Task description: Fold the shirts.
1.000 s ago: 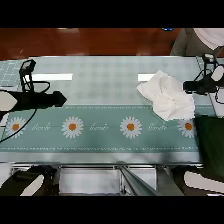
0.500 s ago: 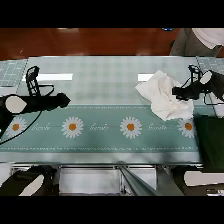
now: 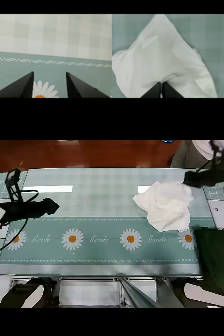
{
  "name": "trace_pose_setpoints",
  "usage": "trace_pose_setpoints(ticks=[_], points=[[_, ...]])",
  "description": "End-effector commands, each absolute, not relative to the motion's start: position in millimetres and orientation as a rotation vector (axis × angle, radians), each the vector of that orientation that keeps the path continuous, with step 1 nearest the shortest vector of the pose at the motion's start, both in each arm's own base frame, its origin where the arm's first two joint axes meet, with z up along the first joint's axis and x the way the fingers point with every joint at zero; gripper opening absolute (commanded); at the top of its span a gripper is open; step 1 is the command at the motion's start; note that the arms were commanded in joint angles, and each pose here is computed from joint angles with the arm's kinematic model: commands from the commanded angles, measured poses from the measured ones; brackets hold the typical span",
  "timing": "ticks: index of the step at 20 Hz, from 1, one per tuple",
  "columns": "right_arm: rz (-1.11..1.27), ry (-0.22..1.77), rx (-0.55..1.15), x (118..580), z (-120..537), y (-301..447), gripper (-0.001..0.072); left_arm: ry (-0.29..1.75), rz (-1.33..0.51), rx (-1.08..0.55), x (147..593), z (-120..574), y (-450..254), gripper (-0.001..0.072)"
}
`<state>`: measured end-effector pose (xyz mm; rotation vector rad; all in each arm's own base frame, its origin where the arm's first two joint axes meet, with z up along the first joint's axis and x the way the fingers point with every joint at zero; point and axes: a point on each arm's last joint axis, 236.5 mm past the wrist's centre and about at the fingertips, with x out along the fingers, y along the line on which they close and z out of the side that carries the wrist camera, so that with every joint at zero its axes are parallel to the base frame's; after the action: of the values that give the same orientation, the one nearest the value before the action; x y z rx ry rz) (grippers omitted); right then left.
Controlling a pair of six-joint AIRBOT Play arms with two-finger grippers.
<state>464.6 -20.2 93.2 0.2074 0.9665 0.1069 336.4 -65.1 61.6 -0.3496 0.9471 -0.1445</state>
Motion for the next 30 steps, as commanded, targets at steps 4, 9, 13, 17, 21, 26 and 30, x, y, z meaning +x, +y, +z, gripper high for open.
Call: trace_pose_setpoints(ticks=[4,9,13,17,21,26,30], points=[[0.227,0.559,0.147,448.8,284.1,11.1,0.0024,0.874,-0.166,-0.337,319.5,96.9,-64.3,0.0502],[0.348,0.292,0.124,411.0,403.4,48.3,0.0024,0.873,-0.187,-0.327,315.0,100.1,-70.7,0.0502],[0.485,0.087,0.037,375.2,479.9,115.1,0.0023,0.856,-0.180,-0.329,318.3,102.3,-68.4,0.0502],[0.596,-0.084,0.050,350.8,524.2,175.3,0.0023,0.857,-0.181,-0.330,318.5,101.8,-68.7,0.0502],[0.699,-0.121,0.074,346.0,527.5,222.9,0.0023,0.858,-0.179,-0.333,318.6,101.6,-68.8,0.0502],[0.809,-0.097,0.066,342.3,510.4,278.5,0.0023,0.858,-0.180,-0.333,318.6,101.6,-68.9,0.0502],[0.780,0.024,0.018,353.6,476.8,279.1,0.0023,0.858,-0.180,-0.333,318.6,101.6,-68.9,0.0502]])
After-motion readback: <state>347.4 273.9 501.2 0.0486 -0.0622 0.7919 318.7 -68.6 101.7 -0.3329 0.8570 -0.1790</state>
